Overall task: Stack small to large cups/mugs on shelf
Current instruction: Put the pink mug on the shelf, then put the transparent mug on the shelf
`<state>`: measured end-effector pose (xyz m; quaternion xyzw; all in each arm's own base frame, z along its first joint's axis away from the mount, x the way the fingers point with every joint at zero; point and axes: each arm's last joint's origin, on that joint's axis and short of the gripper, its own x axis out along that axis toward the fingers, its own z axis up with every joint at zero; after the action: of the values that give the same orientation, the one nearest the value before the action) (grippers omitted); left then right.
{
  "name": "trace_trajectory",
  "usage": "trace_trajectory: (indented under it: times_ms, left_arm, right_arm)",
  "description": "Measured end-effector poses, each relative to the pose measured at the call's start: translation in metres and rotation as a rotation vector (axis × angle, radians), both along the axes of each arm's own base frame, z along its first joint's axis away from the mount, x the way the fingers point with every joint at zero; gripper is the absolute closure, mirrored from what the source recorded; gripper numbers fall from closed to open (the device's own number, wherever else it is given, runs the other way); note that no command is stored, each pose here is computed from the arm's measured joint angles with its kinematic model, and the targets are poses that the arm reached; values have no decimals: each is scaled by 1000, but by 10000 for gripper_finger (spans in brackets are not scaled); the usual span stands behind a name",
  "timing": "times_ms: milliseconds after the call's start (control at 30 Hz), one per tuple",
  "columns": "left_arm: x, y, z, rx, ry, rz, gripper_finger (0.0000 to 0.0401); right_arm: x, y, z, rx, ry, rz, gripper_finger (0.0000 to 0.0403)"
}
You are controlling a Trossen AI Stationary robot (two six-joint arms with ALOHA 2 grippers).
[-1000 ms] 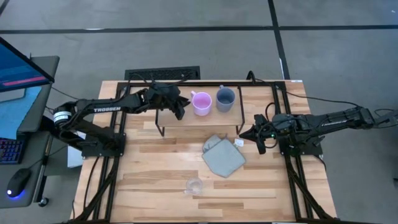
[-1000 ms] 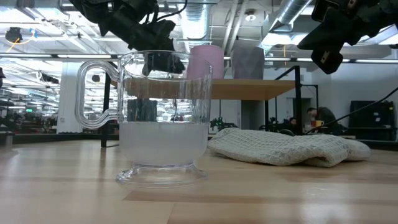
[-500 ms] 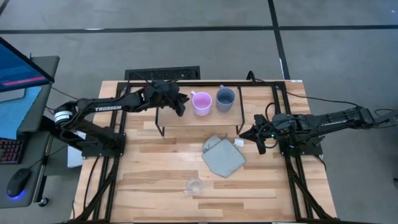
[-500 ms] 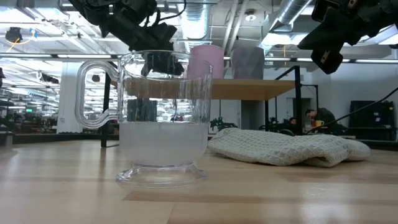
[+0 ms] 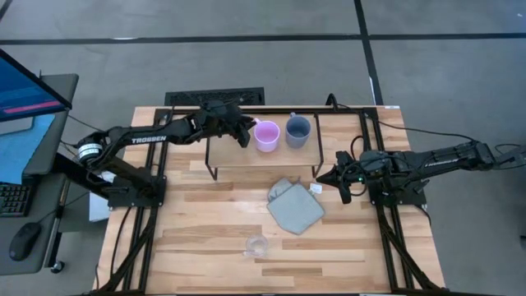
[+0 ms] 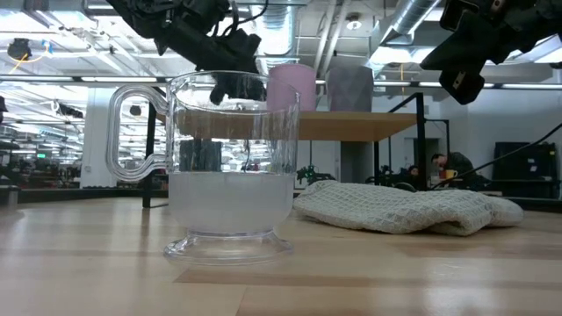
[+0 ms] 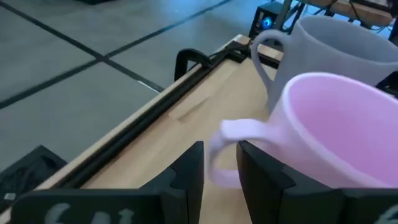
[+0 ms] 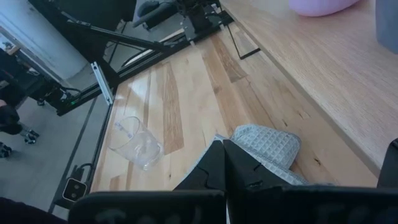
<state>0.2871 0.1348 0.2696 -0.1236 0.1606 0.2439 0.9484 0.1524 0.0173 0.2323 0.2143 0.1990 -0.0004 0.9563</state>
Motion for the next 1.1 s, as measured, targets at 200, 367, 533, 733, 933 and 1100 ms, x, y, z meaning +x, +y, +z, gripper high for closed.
trace_trajectory:
  times_ms: [200,367,533,733,933,1100]
  left_arm:
    - [0,6,9,17,-18,14,315]
    - [-2,8,7,1,-5,5,315]
    - [2,10,-2,-16,19,3,316]
    - [12,13,-15,-43,25,-23,333]
    - [14,14,-16,-37,17,-24,342]
    - [12,17,-16,-29,20,-18,341]
  right_arm:
    - [0,0,0,0,0,-1,393]
    - [0,0,0,-3,0,0,393]
    - [0,0,0,-5,-1,1,393]
    - [0,0,0,-6,3,0,393]
    - [0,0,0,-1,3,-2,393]
    - [0,0,-1,0,6,-2,393]
